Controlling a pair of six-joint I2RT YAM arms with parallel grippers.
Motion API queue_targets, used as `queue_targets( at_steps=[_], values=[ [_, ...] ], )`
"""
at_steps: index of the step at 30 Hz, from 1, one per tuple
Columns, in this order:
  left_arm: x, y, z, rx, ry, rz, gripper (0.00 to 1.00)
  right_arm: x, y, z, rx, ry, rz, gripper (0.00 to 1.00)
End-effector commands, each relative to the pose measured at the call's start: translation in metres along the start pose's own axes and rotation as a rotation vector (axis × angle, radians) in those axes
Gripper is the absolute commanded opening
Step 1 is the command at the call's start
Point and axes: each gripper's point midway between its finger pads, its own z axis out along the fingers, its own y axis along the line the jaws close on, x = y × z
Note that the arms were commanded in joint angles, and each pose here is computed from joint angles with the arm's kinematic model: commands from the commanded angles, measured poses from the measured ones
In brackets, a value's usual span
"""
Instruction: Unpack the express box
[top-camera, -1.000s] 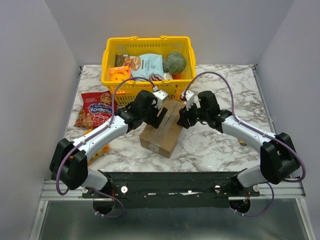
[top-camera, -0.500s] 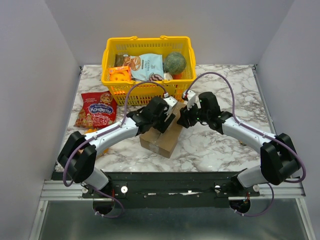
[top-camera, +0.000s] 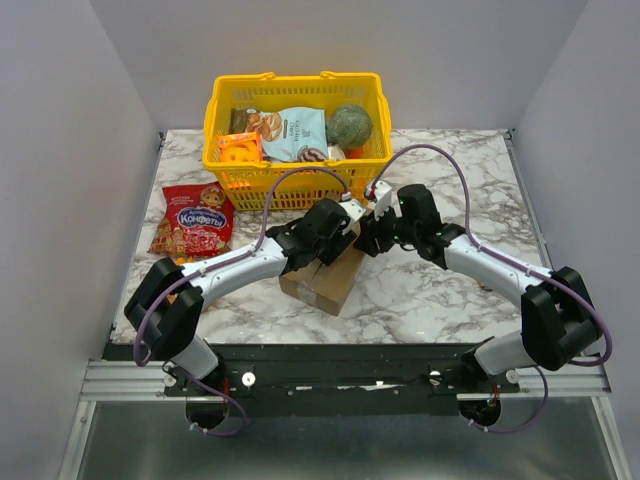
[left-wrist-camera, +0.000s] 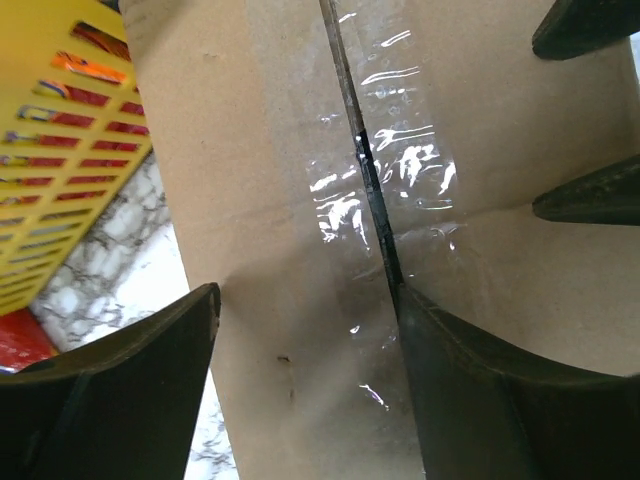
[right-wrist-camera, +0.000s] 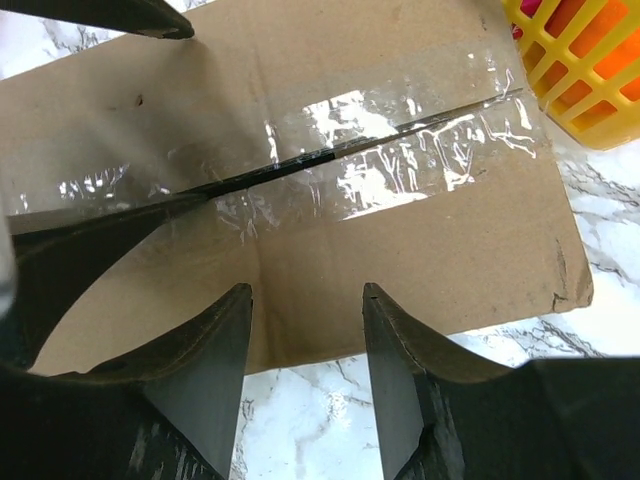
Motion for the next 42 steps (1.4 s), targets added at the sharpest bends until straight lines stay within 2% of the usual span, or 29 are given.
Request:
queue_targets(
  at_steps=[1,2,5,8,13,18,20,22,24,29,31,32,34,35,36,39,40,41,42],
  values=[
    [0.02,0.034,-0.007,-0.098,0.131,0.111,0.7,0.062,0.008,-0.002,-0.011,0.191,0.076,0.57],
    [0.015,0.036,-0.011,-0.086,0.117,0.106,0.63,0.063,0.007,-0.002,-0.013,0.196,0.064,0.57],
    [-0.009,0.05,-0.026,-0.102,0.049,0.131,0.49,0.069,0.004,-0.004,0.002,0.209,0.041,0.57],
    [-0.02,0.06,-0.036,-0.095,0.012,0.115,0.42,0.078,0.001,-0.005,0.011,0.228,0.02,0.58],
    [-0.011,0.069,-0.032,-0.083,0.017,0.117,0.31,0.081,0.001,-0.003,0.011,0.243,0.022,0.58],
    [-0.01,0.075,-0.03,-0.092,0.009,0.151,0.26,0.082,0.0,-0.002,0.009,0.254,0.025,0.58],
    [-0.015,0.077,-0.034,-0.086,-0.006,0.156,0.1,0.083,-0.001,-0.002,0.017,0.255,0.023,0.58],
    [-0.025,0.083,-0.041,-0.09,-0.021,0.14,0.01,0.082,-0.001,-0.002,0.014,0.253,0.022,0.58],
    [-0.04,0.084,-0.052,-0.083,-0.057,0.114,0.0,0.083,0.0,-0.002,0.012,0.257,0.022,0.59],
    [-0.03,0.071,-0.061,0.023,-0.051,0.073,0.0,0.078,0.001,-0.006,0.015,0.23,0.02,0.63],
    [-0.02,0.057,-0.06,0.088,-0.04,0.069,0.0,0.069,0.008,-0.009,-0.019,0.207,0.017,0.67],
    [-0.018,0.054,-0.063,0.11,-0.044,0.063,0.0,0.048,0.013,-0.015,-0.044,0.157,-0.017,0.69],
    [-0.012,0.044,-0.064,0.173,-0.045,0.056,0.0,0.031,0.033,-0.026,-0.169,0.125,-0.121,0.73],
    [-0.012,0.043,-0.066,0.193,-0.057,0.067,0.0,0.016,0.041,-0.035,-0.215,0.087,-0.187,0.79],
    [-0.007,0.043,-0.064,0.212,-0.054,0.067,0.0,0.006,0.048,-0.045,-0.279,0.073,-0.335,0.81],
    [-0.011,0.039,-0.066,0.306,-0.097,0.068,0.0,-0.015,0.067,-0.063,-0.415,-0.001,-0.577,0.89],
    [-0.016,0.038,-0.069,0.328,-0.114,0.055,0.0,-0.016,0.069,-0.065,-0.434,-0.007,-0.618,0.91],
    [-0.021,0.027,-0.072,0.42,-0.138,0.039,0.0,-0.016,0.075,-0.068,-0.488,-0.015,-0.661,0.93],
    [-0.025,0.023,-0.075,0.461,-0.155,0.038,0.0,-0.004,0.078,-0.07,-0.547,0.018,-0.733,0.99]
  ],
)
